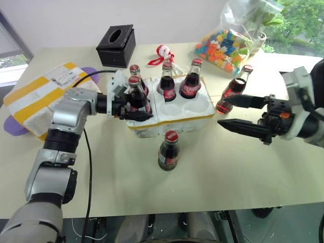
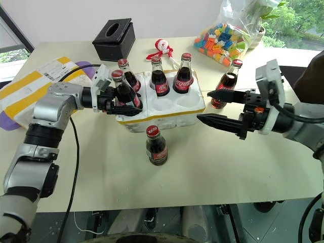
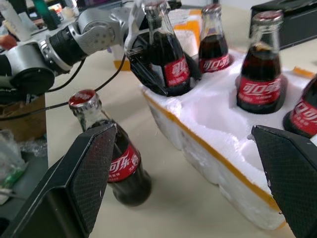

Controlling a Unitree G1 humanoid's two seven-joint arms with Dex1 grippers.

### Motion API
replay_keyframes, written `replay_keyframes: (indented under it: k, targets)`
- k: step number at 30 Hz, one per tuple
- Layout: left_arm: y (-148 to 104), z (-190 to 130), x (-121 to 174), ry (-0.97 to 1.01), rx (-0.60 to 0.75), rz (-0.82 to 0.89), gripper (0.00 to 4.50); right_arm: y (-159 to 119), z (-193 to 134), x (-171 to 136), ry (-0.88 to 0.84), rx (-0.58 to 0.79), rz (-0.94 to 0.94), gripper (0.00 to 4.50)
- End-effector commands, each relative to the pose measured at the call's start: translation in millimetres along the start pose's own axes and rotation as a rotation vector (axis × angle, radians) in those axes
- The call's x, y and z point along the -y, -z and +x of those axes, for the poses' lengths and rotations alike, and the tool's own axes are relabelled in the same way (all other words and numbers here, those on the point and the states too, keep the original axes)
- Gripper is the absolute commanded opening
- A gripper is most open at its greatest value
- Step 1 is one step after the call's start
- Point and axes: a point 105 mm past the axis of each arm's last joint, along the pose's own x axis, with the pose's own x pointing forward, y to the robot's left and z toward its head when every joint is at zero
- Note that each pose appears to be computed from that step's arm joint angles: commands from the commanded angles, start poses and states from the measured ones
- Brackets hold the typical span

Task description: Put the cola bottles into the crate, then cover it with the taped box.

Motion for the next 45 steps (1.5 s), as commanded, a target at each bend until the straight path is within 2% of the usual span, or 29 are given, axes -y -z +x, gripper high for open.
replay_keyframes:
  k: [1,5,10,12,16,25,33,45]
  targets:
    - [-11,-10,-2,-0.036,0.011,0.031,4.44,-9,-2,3,0.001,0.018,-0.049,4.5]
    - [-30,-25,3,-0.037,0.062,0.031,4.44,-2,0,3,-0.038,-0.018,-0.052,4.5]
    - [-49,-66,19,-0.036,0.068,0.022,4.44,17,5,-2,-0.113,-0.1,-0.103,4.5]
    - [-54,-80,31,-0.016,0.049,0.03,4.44,26,8,-1,-0.128,-0.134,-0.131,4.5]
    - [-46,-108,79,0.125,-0.066,-0.037,4.44,43,19,-9,-0.222,-0.167,-0.095,4.5]
    - [-16,-91,99,0.144,-0.161,-0.018,4.44,60,57,-31,-0.425,-0.14,-0.102,4.5]
    - [-20,-78,99,0.161,-0.139,0.004,4.44,66,87,-40,-0.517,-0.106,-0.065,4.5]
    - [-23,-74,93,0.14,-0.107,0.001,4.44,80,112,-49,-0.557,-0.109,-0.047,4.5]
